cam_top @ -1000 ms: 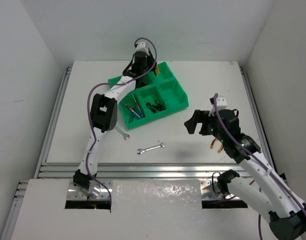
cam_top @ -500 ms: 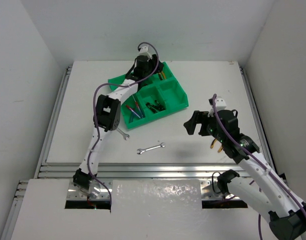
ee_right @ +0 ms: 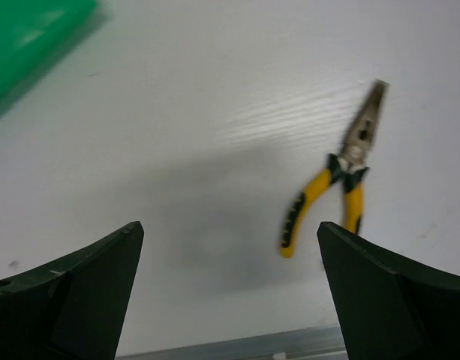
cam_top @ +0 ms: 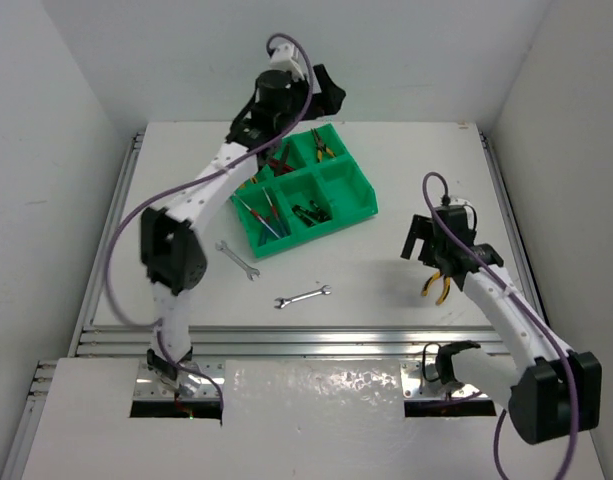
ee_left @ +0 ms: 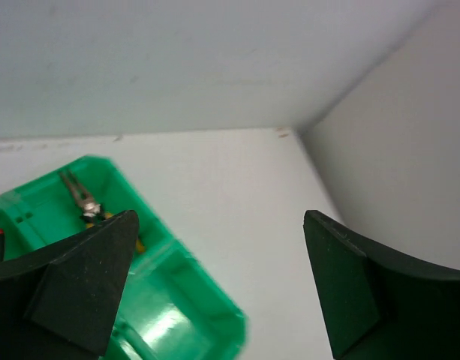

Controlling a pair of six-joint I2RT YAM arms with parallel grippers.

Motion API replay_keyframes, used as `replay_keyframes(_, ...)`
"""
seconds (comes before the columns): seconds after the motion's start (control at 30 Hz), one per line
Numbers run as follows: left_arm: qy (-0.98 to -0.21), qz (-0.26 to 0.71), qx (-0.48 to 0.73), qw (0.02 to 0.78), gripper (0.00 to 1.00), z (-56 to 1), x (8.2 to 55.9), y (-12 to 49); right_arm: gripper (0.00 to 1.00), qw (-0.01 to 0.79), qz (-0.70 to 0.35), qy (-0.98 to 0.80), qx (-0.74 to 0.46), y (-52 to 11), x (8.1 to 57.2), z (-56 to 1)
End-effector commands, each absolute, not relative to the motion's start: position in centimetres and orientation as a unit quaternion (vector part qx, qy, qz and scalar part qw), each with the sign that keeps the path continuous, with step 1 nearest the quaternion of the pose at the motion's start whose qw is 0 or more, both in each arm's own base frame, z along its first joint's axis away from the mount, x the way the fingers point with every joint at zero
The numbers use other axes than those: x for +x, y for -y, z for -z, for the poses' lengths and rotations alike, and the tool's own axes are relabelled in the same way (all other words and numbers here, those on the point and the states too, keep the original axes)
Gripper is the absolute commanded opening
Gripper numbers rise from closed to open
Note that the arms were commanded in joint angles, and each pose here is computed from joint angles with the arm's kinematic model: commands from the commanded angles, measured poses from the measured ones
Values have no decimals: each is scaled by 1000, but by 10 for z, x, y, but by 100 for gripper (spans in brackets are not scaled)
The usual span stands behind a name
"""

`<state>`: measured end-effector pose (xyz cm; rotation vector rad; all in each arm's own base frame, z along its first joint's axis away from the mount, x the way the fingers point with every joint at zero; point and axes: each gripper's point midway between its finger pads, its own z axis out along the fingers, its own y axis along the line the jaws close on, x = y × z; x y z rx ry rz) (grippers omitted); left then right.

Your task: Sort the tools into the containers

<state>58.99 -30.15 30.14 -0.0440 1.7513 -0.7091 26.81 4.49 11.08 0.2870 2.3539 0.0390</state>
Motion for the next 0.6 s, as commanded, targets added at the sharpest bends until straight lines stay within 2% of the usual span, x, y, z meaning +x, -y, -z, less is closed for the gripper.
replay_keyframes(0.0,-701,327,-9,634,90,-431,501,281,99,338,19,-927,164,-15,265,-82)
replay_keyframes(0.03,-731,319,-13,603,90,-392,490,279,99,326,38,-928,175,-6,264,-76)
replay_keyframes(0.07,-714,336,-6,614,90,-416,458,271,98,300,49,-934,186,1,263,-64)
replay_keyframes(0.1,-746,324,-7,582,90,-366,444,267,97,288,53,-937,192,4,264,-58)
replay_keyframes(0.17,-729,346,-18,590,90,-374,408,253,92,271,60,-939,205,11,268,-52)
replay_keyframes(0.2,-758,336,-19,559,90,-329,395,251,91,252,67,-939,222,20,267,-43)
replay_keyframes(0.27,-751,356,-16,556,90,-326,371,249,90,259,62,-936,231,24,276,-40)
replay_keyframes(0.3,-766,355,-3,535,90,-300,359,254,89,252,68,-931,257,39,277,-36)
replay_keyframes(0.5,-818,340,28,463,90,-227,323,264,85,230,52,-932,275,51,296,-27)
replay_keyframes(0.57,-811,357,36,462,90,-223,317,269,85,226,51,-931,281,56,301,-27)
